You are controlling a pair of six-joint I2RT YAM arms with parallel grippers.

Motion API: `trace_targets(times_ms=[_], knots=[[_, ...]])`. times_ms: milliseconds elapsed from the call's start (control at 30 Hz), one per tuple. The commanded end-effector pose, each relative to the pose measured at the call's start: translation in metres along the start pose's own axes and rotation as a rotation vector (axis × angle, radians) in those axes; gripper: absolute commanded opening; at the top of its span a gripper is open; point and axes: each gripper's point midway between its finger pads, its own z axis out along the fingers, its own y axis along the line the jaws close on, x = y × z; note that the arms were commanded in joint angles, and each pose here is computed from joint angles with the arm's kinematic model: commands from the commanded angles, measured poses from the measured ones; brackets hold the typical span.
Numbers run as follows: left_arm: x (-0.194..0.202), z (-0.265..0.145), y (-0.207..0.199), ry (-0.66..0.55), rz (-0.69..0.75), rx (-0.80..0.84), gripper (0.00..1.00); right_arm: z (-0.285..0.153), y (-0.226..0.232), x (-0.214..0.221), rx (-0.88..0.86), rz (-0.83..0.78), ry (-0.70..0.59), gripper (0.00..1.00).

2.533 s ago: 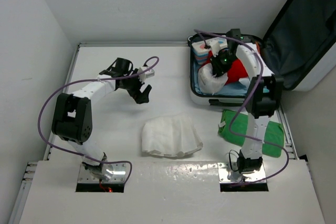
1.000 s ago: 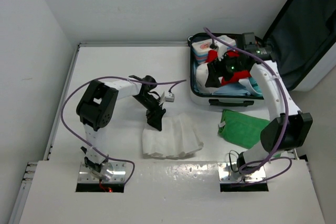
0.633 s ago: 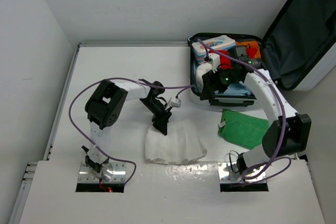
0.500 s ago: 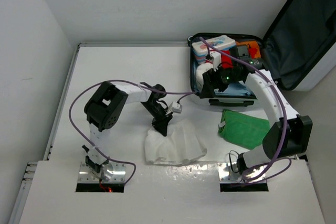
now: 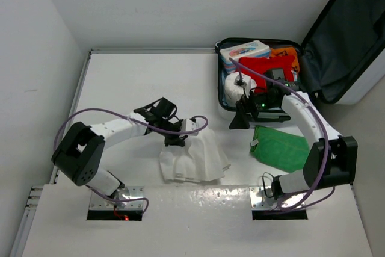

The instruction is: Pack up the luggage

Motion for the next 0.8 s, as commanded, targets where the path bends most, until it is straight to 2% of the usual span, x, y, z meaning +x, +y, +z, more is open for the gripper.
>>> trace_targets(times_ms=[0,333,767], knots=[[-0.023,-0.007,0.029,-0.038,0.100,-0.105,0.00,0.012,0.024,-0.038,-0.119,-0.208,-0.086,0.99],[-0.046,-0.022,0.044,-0.077,0.293,-0.155,0.00,0.069,0.043,-0.042,-0.239,-0.381,-0.046,0.99],[-0.077,-0.045,0.026,-0.151,0.492,-0.198,0.00,0.118,0.033,-0.060,-0.255,-0.431,-0.046,0.99]])
